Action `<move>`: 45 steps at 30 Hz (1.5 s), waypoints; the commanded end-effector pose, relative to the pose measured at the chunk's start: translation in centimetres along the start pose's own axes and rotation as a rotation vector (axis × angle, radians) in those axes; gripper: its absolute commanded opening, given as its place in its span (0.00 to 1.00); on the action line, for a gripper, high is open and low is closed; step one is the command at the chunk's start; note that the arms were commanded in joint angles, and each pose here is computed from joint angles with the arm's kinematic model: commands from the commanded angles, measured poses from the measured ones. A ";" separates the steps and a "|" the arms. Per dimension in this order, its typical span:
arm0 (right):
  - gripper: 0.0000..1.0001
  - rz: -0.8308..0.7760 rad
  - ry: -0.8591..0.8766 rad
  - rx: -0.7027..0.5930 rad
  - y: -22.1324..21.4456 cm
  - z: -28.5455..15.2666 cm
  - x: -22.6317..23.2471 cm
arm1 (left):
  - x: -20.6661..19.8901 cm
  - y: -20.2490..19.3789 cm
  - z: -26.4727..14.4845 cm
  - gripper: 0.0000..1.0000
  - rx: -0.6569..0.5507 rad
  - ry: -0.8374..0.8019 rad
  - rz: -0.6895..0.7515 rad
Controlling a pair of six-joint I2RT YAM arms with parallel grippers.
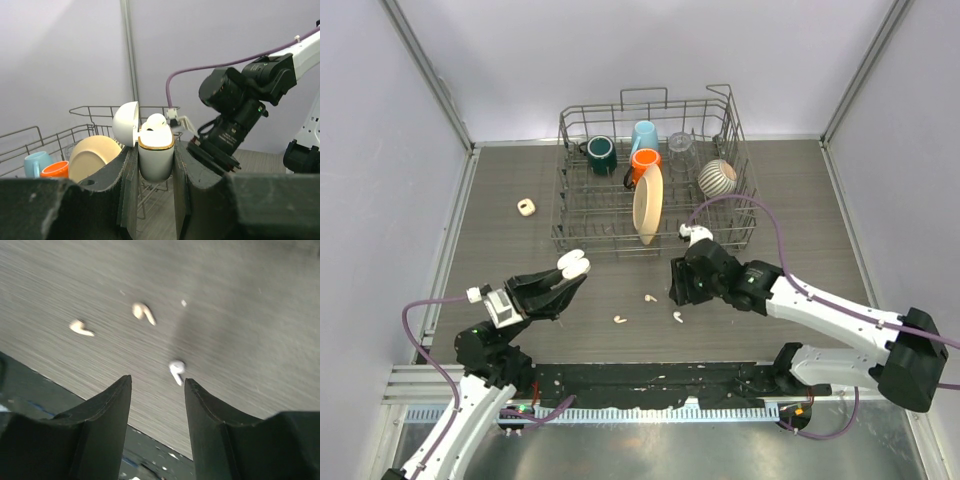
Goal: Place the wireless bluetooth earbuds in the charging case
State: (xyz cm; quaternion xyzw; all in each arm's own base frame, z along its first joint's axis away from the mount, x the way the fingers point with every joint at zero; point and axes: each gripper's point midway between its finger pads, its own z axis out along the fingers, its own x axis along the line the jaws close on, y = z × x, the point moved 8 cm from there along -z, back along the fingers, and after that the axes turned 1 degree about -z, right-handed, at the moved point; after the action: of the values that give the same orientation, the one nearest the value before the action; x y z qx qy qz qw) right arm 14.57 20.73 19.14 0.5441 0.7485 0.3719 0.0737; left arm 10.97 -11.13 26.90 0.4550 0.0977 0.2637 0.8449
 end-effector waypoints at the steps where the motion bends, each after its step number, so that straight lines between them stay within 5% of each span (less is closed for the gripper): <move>1: 0.52 -0.045 -0.059 0.045 -1.4 1.2 -1.2 | 0.2 0.4 0.2 0.00 -0.010 0.015 0.016; 12: 0.49 -0.071 -0.049 0.136 -3.3 5.2 -1.3 | 0.1 0.6 0.3 0.00 -0.005 0.007 0.012; 45: 0.39 -0.106 -0.110 0.259 -6.0 7.6 -2.0 | 0.3 0.2 0.3 0.00 0.007 0.018 -0.003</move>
State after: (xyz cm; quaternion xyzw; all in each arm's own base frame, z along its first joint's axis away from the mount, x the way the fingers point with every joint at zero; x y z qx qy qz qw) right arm 14.57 21.57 9.32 0.5255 0.8171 0.2304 0.0560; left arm 11.53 -11.32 26.13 0.4703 0.1184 0.2553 0.8364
